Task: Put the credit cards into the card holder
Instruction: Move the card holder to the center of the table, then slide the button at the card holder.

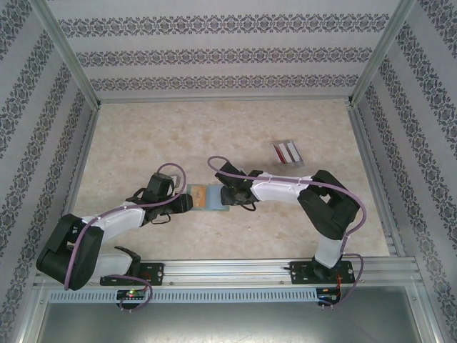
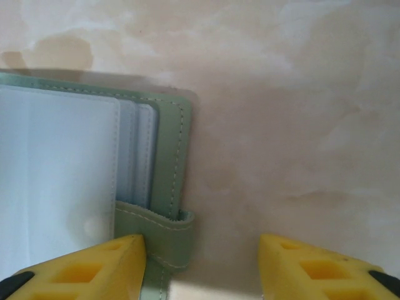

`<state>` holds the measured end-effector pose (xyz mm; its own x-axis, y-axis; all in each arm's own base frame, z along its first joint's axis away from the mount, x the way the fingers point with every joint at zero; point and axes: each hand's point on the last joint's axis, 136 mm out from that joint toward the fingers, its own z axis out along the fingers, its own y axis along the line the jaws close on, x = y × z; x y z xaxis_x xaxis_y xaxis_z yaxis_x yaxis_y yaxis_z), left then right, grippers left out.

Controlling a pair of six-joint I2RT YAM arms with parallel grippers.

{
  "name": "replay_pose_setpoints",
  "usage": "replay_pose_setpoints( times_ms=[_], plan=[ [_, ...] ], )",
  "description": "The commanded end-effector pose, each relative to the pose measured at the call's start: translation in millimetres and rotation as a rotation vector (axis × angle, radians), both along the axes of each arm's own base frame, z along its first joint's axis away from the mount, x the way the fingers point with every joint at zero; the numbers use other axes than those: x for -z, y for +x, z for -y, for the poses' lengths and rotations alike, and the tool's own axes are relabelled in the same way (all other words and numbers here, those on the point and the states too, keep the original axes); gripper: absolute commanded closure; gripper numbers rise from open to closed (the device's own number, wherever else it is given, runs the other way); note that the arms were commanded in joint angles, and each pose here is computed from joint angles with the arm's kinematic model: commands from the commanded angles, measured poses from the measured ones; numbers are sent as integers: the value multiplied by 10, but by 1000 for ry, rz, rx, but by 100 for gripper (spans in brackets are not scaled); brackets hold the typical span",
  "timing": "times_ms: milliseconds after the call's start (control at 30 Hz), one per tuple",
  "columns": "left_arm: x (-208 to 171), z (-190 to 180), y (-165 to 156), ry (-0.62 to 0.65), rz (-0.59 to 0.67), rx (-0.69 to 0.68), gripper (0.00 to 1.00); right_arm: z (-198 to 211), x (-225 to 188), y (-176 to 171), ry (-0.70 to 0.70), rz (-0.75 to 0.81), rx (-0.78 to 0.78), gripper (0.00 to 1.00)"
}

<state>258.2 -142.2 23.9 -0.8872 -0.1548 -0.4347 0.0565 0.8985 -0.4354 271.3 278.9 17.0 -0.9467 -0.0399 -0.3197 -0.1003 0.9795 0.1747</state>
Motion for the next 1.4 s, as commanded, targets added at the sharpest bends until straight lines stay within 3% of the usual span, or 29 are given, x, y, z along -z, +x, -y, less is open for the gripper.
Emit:
replay_pose_setpoints(
  times_ms=[0, 233, 367, 567, 733, 800, 933, 1067, 1367],
  plan=[
    [61, 12, -5, 16, -16, 15, 48, 205, 51, 45, -98, 9, 26, 50],
    [100, -7, -11, 30, -32, 6, 50, 740, -178, 114, -231, 136, 131, 60],
    [112, 3, -3, 30, -43, 5, 51, 876, -246, 140, -221, 153, 161, 62],
    [112, 5, 1, 28, -45, 6, 52, 736, -362, 194, -161, 150, 72, 56],
    [111, 17, -12, 22, -45, 14, 52, 443, -399, 159, 20, 59, 46, 54],
    [99, 59, -3, 5, -46, 26, 52, 501, -500, 207, 67, 54, 150, 55],
    [80, 207, -11, -74, -53, 66, 53, 276, -667, 256, 362, 1, 356, 52],
    [9, 342, -5, -149, -45, 103, 52, 339, -732, 339, 332, 32, 481, 52],
    [-13, 403, -6, -178, -33, 131, 52, 239, -346, 249, 474, -177, 869, 50]
  ],
)
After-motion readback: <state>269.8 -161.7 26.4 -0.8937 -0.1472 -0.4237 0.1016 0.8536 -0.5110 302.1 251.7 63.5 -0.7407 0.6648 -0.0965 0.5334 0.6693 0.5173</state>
